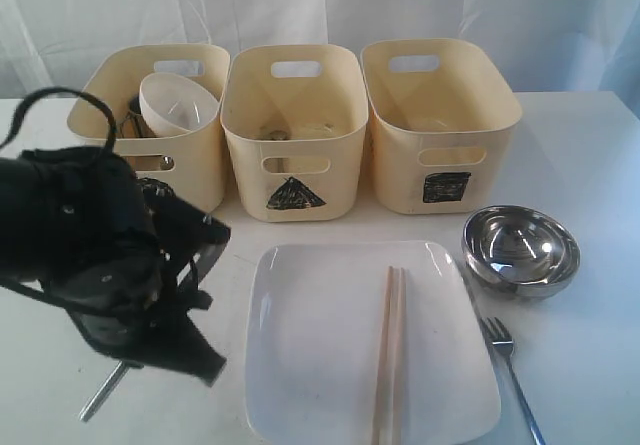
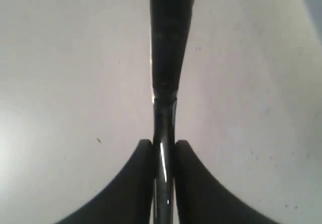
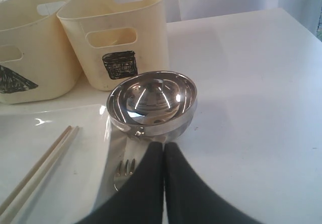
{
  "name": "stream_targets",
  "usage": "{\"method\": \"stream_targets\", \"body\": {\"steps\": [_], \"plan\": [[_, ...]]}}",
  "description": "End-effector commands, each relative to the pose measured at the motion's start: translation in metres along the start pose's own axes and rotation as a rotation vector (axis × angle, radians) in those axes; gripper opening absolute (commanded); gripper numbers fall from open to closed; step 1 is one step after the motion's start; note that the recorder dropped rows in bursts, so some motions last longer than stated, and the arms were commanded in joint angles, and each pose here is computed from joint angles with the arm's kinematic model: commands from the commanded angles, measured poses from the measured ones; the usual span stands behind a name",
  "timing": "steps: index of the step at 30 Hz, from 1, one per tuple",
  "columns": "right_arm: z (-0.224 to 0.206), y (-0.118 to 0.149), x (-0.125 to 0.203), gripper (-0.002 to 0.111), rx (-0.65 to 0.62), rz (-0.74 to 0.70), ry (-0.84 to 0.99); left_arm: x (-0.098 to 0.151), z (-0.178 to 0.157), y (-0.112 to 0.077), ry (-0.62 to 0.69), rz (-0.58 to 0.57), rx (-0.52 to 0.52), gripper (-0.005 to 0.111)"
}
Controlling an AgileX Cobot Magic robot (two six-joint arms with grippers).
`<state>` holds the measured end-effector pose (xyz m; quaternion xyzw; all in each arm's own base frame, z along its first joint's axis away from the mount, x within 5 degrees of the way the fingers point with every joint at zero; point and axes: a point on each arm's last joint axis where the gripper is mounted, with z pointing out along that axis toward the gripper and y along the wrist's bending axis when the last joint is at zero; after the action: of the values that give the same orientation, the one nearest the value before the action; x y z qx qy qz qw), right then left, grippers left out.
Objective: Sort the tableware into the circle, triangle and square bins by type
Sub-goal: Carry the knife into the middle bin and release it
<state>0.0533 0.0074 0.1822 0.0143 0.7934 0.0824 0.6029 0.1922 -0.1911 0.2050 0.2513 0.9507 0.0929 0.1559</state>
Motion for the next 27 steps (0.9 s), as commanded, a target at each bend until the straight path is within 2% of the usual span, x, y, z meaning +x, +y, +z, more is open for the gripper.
{"method": "stream_targets", "body": {"steps": [1,8,15,20,23,27], "plan": [[0.000,-0.001,0.000,0.000,0.009,-0.003,-0.010,-0.030,-0.030,0.014,-0.177,-0.022,-0.048,0.000],[0.000,-0.001,0.000,0.000,0.009,-0.003,-0.010,-0.079,-0.054,0.049,-0.484,-0.101,-0.062,0.000],[0.000,-0.001,0.000,0.000,0.009,-0.003,-0.010,-0.115,-0.070,0.087,-0.815,-0.177,0.087,0.000],[0.000,-0.001,0.000,0.000,0.009,-0.003,-0.010,-0.130,-0.069,0.117,-0.949,-0.282,0.160,0.000],[0.000,-0.001,0.000,0.000,0.009,-0.003,-0.010,-0.144,-0.062,0.124,-1.013,-0.302,0.211,0.000],[0.000,-0.001,0.000,0.000,0.009,-0.003,-0.010,-0.167,-0.049,0.122,-1.071,-0.304,0.279,0.000]]}}
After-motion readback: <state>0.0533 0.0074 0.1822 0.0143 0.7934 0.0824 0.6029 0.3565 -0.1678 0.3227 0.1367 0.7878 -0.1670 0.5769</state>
